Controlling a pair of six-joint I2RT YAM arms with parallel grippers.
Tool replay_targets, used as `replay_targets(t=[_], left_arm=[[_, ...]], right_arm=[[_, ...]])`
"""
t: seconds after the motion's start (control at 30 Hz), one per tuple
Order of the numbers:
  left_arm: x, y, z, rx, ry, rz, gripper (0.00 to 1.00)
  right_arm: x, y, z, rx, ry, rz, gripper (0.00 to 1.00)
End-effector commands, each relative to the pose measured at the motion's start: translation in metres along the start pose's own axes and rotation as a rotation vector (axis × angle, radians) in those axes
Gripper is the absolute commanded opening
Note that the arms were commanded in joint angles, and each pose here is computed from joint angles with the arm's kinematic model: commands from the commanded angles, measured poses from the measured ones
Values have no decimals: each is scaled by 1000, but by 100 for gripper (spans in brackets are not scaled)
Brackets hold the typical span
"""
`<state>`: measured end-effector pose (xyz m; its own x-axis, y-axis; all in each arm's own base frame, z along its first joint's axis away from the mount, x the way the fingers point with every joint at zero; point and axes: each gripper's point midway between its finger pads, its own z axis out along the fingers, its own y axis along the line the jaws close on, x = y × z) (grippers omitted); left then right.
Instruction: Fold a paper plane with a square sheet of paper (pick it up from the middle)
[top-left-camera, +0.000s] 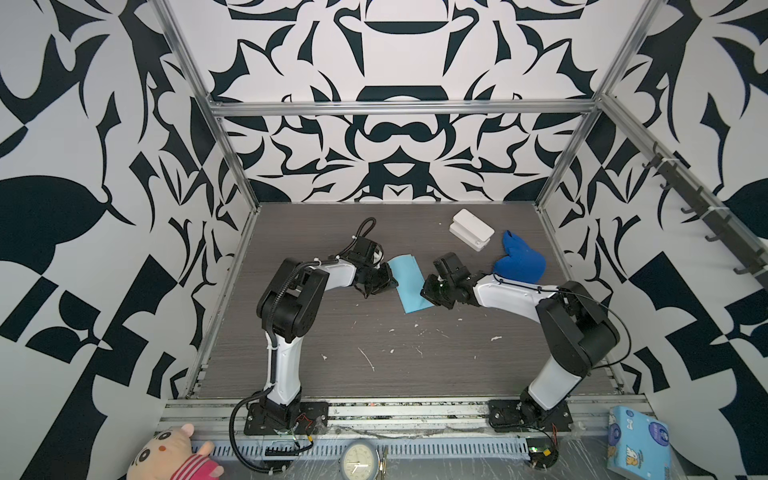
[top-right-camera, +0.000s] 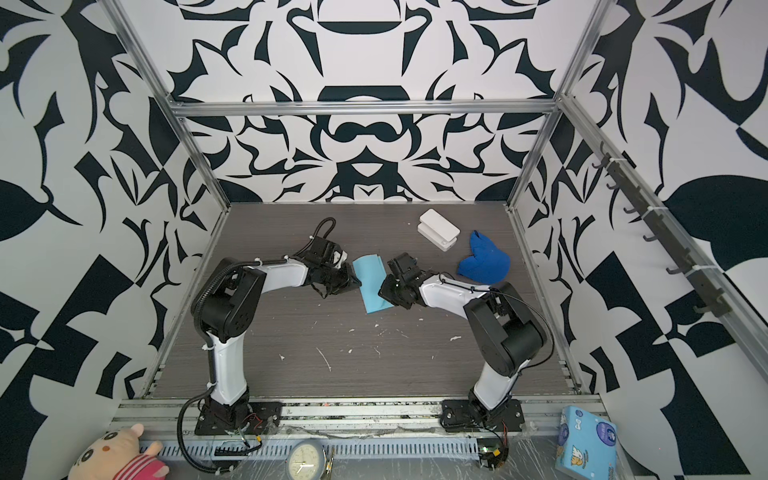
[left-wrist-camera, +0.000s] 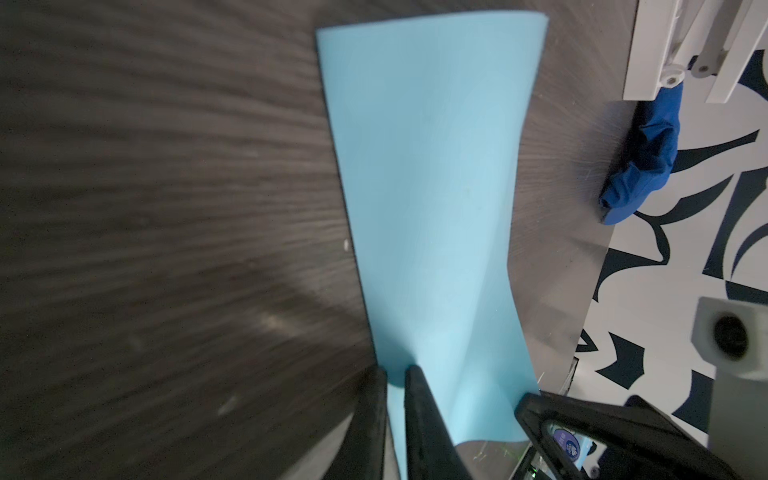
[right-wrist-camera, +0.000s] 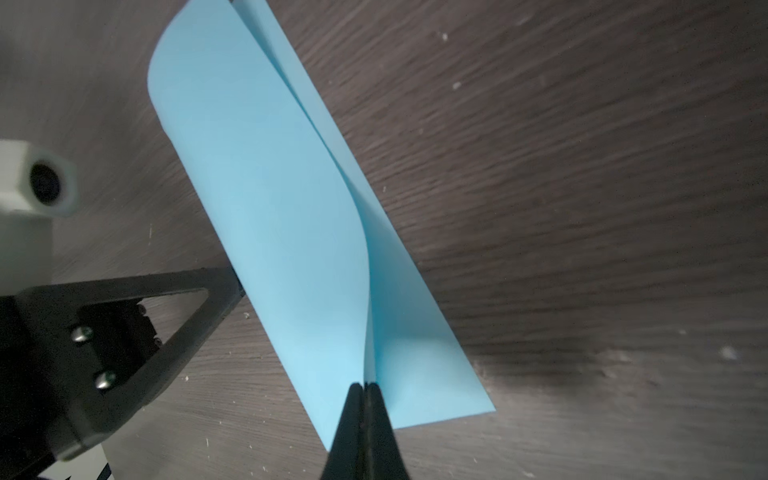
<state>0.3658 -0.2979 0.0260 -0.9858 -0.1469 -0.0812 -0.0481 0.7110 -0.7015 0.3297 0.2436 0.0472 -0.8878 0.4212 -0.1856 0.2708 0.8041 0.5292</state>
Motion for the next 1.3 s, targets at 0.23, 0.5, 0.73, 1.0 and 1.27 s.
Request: replay_targets(t=[0.23,0.5,0.73,1.0,1.27], left_arm=[[-12,-30,-34,3,-76,109,14],[-16,-17,-12,-9,-37,85,13],[-17,-9,3,-26,-3,81,12],[-13,9,10,-74,17,67,11],[-8,15,11,-88,25,60,11]], right_arm=[[-8,1,-11,70,-16,-36,0],[-9,1,-13,70,-23,-38,0],[-8,4,-13,62,-14,-42,0],[-9,16,-13,16,-4,-62,0],[-11,48,-5,-101,27,-91,0]])
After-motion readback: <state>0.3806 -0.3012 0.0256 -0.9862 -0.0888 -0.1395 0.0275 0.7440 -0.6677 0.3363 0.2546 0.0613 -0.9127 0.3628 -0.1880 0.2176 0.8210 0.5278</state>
